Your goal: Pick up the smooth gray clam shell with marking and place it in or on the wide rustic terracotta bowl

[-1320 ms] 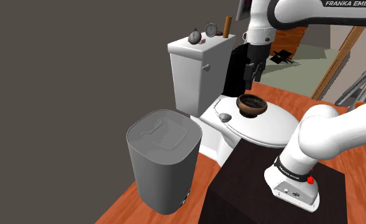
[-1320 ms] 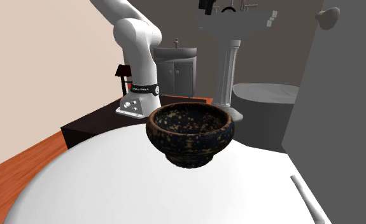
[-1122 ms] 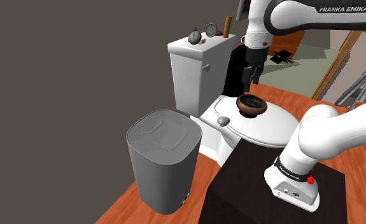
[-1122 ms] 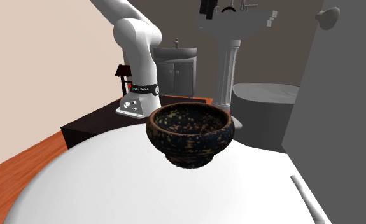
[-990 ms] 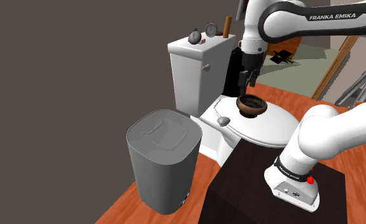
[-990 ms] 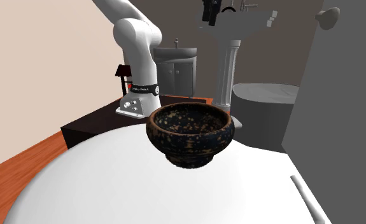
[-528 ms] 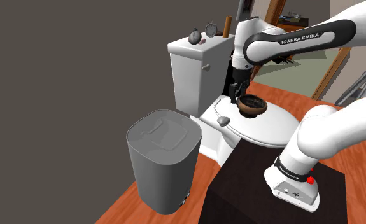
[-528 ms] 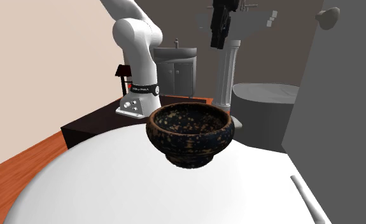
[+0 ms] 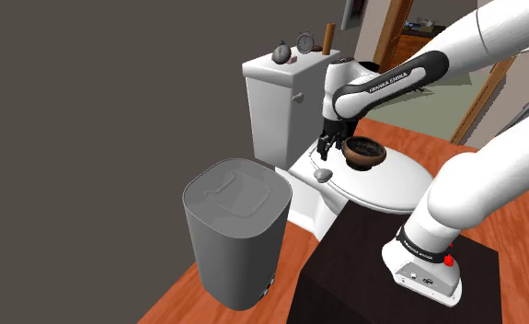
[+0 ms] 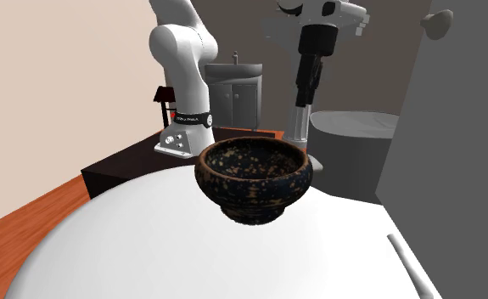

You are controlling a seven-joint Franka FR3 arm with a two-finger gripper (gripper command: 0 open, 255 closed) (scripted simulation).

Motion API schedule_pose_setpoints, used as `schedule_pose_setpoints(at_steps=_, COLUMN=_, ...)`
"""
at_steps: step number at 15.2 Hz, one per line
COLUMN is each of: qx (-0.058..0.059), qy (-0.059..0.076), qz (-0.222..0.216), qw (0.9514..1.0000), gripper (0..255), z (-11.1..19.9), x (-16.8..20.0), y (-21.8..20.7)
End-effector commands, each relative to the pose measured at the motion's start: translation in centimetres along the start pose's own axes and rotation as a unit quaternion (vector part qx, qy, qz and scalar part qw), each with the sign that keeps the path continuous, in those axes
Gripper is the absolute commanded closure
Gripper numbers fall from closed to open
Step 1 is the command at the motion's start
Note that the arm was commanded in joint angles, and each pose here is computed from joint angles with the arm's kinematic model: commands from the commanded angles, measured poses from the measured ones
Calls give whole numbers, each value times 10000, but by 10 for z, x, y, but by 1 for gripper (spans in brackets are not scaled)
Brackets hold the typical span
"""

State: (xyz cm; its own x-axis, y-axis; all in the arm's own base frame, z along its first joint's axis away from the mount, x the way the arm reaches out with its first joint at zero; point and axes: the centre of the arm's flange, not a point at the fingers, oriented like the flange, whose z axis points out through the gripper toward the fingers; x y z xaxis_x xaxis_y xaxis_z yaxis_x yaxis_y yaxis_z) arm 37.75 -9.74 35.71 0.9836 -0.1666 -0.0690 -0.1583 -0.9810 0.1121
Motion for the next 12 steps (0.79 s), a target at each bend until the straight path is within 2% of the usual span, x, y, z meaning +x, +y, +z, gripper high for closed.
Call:
schedule_pose_setpoints(at_steps=1, qx=-39, qy=62, qz=63, qw=10000, gripper=0, z=19, x=12, y=5)
schedule_pose_setpoints(at_steps=6, qx=-140, qy=165, qz=221, qw=9995, gripper=0, z=71, x=46, y=20)
schedule_pose_setpoints(at_steps=12, qx=-142, qy=168, qz=226, qw=9995, gripper=0, z=99, x=47, y=21)
